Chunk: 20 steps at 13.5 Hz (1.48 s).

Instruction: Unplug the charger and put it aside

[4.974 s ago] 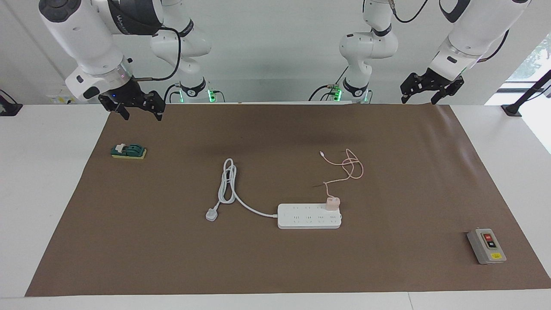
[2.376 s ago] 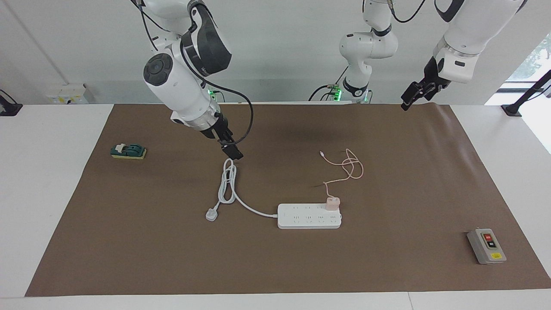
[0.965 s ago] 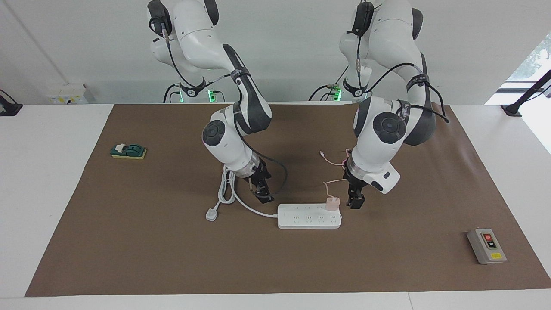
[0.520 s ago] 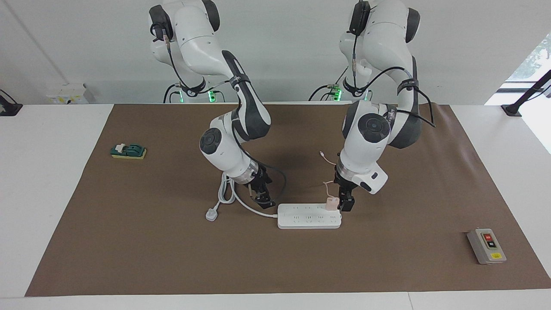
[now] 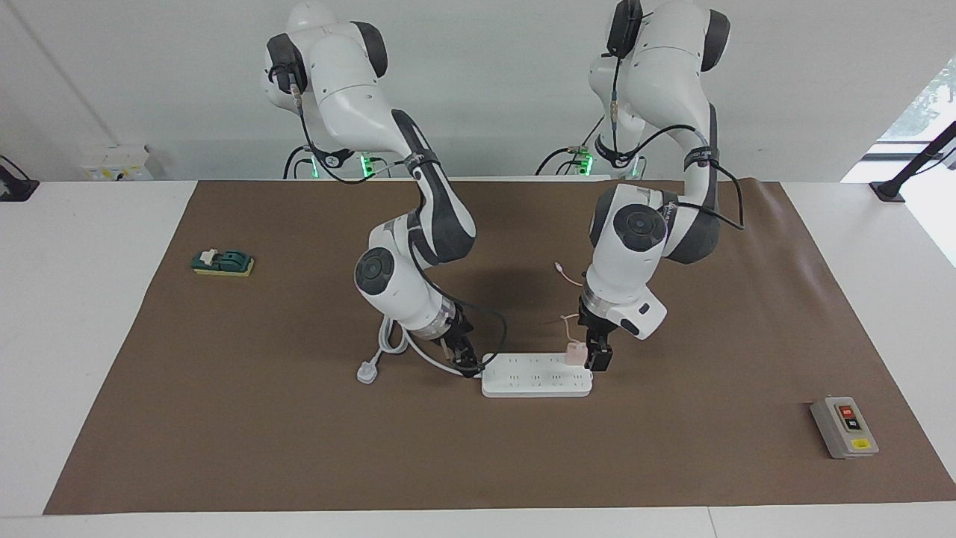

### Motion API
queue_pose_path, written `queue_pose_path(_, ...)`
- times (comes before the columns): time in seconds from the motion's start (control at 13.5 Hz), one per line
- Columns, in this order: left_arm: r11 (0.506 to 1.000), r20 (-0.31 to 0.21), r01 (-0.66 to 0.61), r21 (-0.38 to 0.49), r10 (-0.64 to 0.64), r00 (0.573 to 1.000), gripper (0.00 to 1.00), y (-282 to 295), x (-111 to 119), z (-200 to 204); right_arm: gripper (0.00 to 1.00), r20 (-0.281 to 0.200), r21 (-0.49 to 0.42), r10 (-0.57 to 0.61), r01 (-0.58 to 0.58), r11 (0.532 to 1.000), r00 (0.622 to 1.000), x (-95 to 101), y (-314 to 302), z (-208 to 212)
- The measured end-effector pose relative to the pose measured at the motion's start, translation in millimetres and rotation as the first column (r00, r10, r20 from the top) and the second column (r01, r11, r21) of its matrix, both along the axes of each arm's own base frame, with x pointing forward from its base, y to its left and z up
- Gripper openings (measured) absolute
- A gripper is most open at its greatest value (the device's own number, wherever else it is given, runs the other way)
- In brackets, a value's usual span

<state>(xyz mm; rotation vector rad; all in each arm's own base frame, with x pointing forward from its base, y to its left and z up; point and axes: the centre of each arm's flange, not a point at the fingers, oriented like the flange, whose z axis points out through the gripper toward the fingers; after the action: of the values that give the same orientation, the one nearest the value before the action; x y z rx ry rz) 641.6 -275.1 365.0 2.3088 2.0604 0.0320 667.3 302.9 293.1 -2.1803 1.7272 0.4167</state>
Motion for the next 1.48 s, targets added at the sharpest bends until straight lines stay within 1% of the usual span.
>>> queue_pose_path(0.3,1.0,-0.002,0.018,0.012,-0.018,1.0,1.0,-5,-9,-7,1.0,0.031,0.014,0.003,-0.003,1.0,1.0,10.1,7,9)
queue_pose_path(0.52,0.999,-0.018,0.041,0.033,-0.04,0.999,1.0,-15,-17,-19,1.0,0.041,0.029,-0.013,0.012,1.0,0.999,14.6,9,9)
queue_pose_path(0.67,0.998,-0.024,0.046,0.037,-0.045,0.999,1.0,-18,-19,-22,1.0,0.035,0.055,-0.055,0.053,0.997,0.998,16.6,11,-2)
queue_pose_path(0.82,0.998,-0.026,0.046,0.038,-0.045,0.999,1.0,-18,-20,-23,1.0,0.022,0.056,-0.082,0.081,0.995,0.996,16.0,14,-13)
queue_pose_path(1.04,0.998,-0.025,0.045,0.039,-0.044,0.999,1.0,-17,-19,-23,1.0,0.006,0.061,-0.118,0.117,0.991,0.993,15.6,19,-11)
queue_pose_path(1.26,0.998,-0.025,0.044,0.04,-0.043,0.999,1.0,-17,-18,-25,1.0,0.002,0.067,-0.127,0.127,0.99,0.992,17.5,19,-13)
queue_pose_path(1.48,0.998,-0.027,0.042,0.043,-0.041,0.999,1.0,-16,-16,-29,1.0,0.003,0.075,-0.154,0.154,0.985,0.988,26.3,22,-13)
